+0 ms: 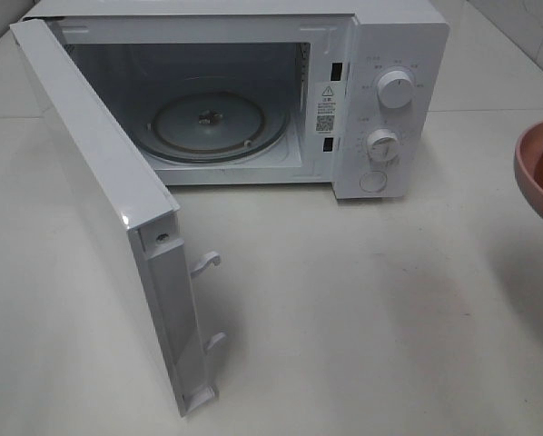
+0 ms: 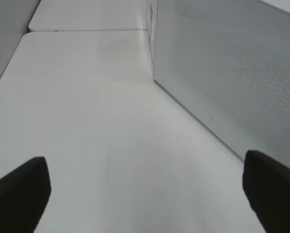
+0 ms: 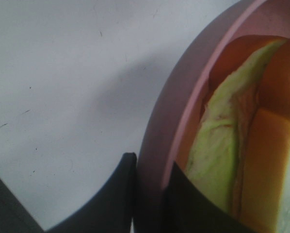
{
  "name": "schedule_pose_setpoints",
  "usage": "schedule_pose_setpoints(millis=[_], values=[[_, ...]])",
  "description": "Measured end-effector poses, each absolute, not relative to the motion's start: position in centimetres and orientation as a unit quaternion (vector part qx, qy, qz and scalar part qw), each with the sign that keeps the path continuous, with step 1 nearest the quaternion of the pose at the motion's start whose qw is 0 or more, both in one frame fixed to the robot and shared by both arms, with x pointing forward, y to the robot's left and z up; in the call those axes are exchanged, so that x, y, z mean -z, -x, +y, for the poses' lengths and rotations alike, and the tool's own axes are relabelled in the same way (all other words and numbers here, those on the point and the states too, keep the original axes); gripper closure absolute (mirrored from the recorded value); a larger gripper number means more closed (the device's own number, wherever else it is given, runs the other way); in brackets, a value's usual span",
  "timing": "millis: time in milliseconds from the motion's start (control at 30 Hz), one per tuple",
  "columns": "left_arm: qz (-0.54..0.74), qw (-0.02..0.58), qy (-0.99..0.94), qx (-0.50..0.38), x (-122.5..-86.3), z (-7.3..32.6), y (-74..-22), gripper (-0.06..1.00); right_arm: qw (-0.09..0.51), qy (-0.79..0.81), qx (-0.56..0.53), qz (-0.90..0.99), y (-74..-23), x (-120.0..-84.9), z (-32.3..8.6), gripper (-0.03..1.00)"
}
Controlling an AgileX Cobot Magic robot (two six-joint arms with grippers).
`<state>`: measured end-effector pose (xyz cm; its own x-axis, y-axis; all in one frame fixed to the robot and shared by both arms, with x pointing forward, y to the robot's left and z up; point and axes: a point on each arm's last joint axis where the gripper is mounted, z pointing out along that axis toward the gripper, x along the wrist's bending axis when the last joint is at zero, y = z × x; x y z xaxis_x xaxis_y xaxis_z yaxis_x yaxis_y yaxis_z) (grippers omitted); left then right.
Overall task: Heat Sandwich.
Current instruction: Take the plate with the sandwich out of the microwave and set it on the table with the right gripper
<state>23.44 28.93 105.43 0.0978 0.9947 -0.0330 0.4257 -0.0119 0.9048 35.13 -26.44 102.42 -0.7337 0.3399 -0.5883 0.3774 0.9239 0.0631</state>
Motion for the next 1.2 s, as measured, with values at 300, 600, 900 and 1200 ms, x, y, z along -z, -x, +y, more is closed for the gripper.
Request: schedule_pose_setpoints(millis=[300,600,900,1200], values=[[0.573,0.407,-0.619,-0.350,-105.4,28.9,-23.4,-0.05,0.313,-0.284,0.067,0.904,-36.7,-101.3,-26.0,0.84],[0.573,0.407,-0.619,-0.350,-105.4,28.9,-23.4,-0.05,0.318,-0.358,0.092,0.873,-38.3,-100.0,-25.3,0.84],[0.573,0.407,-0.619,-0.350,-105.4,28.9,-23.4,-0.05,0.305,-0.418,0.114,0.848,-39.4,-98.2,-24.4,0.84],[0.573,0.407,-0.619,-0.350,-105.4,28.9,-23.4,-0.05,0.316,-0.488,0.107,0.806,-42.0,-98.9,-22.4,0.84]])
